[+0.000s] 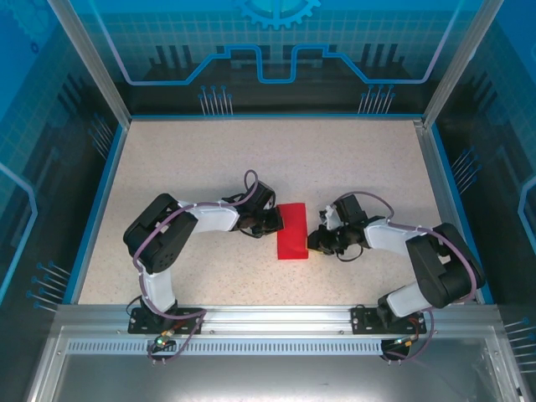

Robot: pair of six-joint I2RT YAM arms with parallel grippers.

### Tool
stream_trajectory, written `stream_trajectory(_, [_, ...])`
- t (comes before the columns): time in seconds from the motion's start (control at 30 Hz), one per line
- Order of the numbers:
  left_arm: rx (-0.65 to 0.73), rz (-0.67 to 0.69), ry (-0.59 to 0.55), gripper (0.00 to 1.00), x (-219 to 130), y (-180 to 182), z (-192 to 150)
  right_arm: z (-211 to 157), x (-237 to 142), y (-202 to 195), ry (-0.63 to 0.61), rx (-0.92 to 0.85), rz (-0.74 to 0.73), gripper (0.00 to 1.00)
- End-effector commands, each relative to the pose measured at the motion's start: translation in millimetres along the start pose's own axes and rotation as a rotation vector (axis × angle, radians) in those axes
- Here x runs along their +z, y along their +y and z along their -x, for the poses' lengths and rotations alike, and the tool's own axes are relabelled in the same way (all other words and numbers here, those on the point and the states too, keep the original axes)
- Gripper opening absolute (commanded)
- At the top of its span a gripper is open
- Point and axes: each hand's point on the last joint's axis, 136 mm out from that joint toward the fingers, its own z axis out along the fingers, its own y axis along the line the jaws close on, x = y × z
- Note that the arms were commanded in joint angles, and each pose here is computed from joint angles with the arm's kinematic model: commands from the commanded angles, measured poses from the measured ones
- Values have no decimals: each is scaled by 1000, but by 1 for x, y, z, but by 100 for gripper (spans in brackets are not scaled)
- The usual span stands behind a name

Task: Fold a paper plane with a square sheet of paper (pick it up from the middle)
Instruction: Fold the square sheet of paper in half at the center of the table.

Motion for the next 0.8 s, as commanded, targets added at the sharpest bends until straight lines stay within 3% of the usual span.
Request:
stream_trajectory(0.0, [-48,238,123,0,8,67,-42,15,3,22,-9,-53,13,17])
stream_trajectory(0.4, [-48,240,120,0,7,67,-42,-19,36,3,123,-28,-54,16])
stream_trajectory(0.77, [-52,250,114,0,7,70,-42,-61,24,-20,196,-10,-82,16])
